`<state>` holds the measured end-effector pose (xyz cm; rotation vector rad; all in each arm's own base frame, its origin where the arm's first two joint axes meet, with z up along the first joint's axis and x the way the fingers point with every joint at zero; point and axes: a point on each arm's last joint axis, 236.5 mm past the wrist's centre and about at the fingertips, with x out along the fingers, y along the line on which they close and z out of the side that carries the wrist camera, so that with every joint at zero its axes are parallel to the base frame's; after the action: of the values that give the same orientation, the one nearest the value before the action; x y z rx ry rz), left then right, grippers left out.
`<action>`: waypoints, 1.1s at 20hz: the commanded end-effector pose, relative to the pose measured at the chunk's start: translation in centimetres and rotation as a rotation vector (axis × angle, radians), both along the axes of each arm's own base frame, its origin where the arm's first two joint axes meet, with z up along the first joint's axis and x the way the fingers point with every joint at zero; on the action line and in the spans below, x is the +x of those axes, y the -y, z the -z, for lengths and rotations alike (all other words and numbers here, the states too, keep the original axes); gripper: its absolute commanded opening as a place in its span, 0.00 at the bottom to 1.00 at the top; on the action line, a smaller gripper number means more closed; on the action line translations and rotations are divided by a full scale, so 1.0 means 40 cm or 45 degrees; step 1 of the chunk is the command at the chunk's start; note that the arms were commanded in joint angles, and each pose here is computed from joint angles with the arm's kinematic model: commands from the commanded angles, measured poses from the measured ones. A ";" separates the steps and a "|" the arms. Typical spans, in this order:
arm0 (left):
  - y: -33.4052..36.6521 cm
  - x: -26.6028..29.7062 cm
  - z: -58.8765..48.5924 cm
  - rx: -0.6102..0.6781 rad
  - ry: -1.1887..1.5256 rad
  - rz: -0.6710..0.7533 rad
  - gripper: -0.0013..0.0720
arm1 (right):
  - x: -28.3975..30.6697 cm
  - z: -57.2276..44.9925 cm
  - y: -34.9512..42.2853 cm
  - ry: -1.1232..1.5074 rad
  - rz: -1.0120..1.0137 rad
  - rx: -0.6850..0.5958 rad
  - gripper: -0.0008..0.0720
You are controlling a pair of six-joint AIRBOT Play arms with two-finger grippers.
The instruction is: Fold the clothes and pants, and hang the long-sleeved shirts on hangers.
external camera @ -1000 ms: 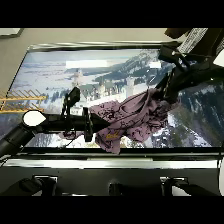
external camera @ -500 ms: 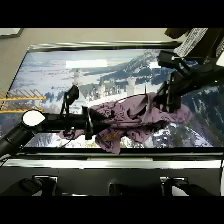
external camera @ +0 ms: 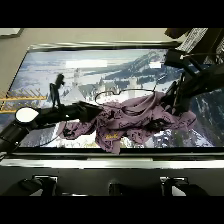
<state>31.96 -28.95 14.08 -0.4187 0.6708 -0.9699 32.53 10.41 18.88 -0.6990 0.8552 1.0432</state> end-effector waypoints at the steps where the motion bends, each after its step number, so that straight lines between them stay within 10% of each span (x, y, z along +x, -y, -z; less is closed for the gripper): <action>1: -0.117 0.095 0.001 -0.159 -0.289 -0.308 0.65 | 0.004 -0.005 0.010 0.000 0.057 -0.006 0.04; 8: -0.114 0.120 0.167 -0.053 -0.516 -0.497 0.64 | 0.036 -0.010 0.022 -0.046 0.319 0.052 0.04; 22: 0.202 0.150 0.133 0.247 -0.177 -0.176 0.64 | 0.044 0.006 0.055 -0.067 0.407 0.000 0.05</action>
<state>37.53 -35.64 8.53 -0.4283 0.8695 -0.7213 34.24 8.40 18.74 -0.5147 0.9682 0.7867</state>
